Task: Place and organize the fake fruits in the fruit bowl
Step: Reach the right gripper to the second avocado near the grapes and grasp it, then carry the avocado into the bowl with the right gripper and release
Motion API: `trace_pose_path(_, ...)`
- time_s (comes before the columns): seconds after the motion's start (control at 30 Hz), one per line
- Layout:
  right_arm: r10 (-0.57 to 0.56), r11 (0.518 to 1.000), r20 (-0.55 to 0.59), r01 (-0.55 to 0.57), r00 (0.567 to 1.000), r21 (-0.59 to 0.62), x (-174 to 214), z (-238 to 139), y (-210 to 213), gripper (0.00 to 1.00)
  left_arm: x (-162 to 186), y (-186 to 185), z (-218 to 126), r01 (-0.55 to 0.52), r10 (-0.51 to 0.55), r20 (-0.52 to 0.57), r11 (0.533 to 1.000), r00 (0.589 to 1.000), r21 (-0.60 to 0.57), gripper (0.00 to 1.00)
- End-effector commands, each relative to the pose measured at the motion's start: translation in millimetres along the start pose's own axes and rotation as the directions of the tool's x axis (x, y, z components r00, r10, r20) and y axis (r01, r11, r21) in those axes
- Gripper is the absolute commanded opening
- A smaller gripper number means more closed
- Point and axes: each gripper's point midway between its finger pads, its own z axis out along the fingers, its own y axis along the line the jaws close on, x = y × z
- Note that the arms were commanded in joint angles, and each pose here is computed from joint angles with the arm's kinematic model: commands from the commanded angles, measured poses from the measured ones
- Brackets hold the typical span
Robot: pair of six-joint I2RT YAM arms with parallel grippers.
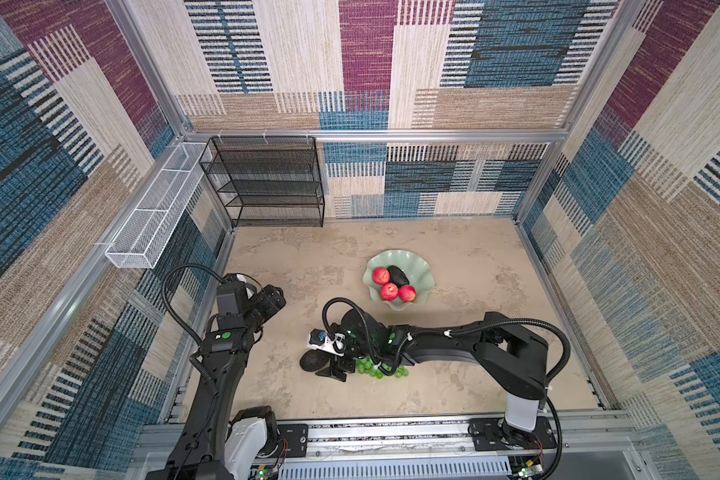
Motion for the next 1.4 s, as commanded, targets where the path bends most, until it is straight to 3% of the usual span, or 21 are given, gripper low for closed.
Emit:
trace_pose_path(0.0,-0.027,0.999,0.021,0.027,0.999,-0.032,-5.4,9.9,2.3,0.93,2.7,-4.7,-1.9,0.015,-0.015,-0.018,0.999,1.000,0.034,0.82)
trace_pose_path(0.27,0.030,0.999,-0.024,-0.031,0.999,-0.033,9.8,36.3,-3.1,0.84,4.5,-4.2,-6.7,0.013,-0.012,-0.025,0.999,1.000,0.040,0.82)
trace_pose_path(0.5,0.088,0.996,-0.025,-0.088,0.996,0.010,13.7,40.6,-10.2,0.56,0.3,-6.4,-13.9,0.005,-0.004,-0.009,0.999,1.000,0.043,0.82)
trace_pose_path(0.67,0.159,0.983,0.026,-0.160,0.987,0.091,-6.6,10.2,-25.1,0.48,-6.9,-14.6,-21.9,-0.012,0.012,0.014,0.998,1.000,0.067,0.82)
trace_pose_path(0.77,0.231,0.952,0.078,-0.242,0.970,0.187,-14.4,-30.2,-50.0,0.47,-8.1,-21.1,-26.4,-0.023,0.021,0.020,0.995,1.000,0.098,0.82)
trace_pose_path(0.9,0.350,0.831,0.173,-0.391,0.921,0.396,-1.6,-107.6,-110.0,0.46,-6.8,-37.6,-30.4,-0.036,0.033,0.021,0.981,0.999,0.192,0.82)
trace_pose_path(1.03,0.470,0.605,0.210,-0.486,0.857,0.630,51.1,-171.6,-177.5,0.47,-1.4,-60.2,-32.6,-0.019,0.023,-0.006,0.948,1.000,0.318,0.82)
trace_pose_path(1.1,0.553,0.489,0.252,-0.554,0.794,0.673,82.6,-197.9,-207.2,0.47,2.0,-71.2,-35.3,-0.043,0.050,-0.012,0.936,0.999,0.350,0.82)
trace_pose_path(1.13,0.573,0.453,0.279,-0.582,0.770,0.675,92.0,-207.0,-216.8,0.48,3.6,-76.2,-37.1,-0.059,0.067,-0.011,0.930,0.998,0.362,0.82)
trace_pose_path(1.2,0.592,0.386,0.333,-0.621,0.734,0.682,109.7,-222.2,-235.5,0.48,9.5,-86.6,-39.8,-0.091,0.104,-0.013,0.919,0.994,0.384,0.82)
trace_pose_path(1.37,0.619,0.302,0.345,-0.619,0.706,0.725,139.6,-225.0,-269.7,0.48,28.1,-103.9,-41.8,-0.146,0.174,-0.031,0.896,0.984,0.419,0.82)
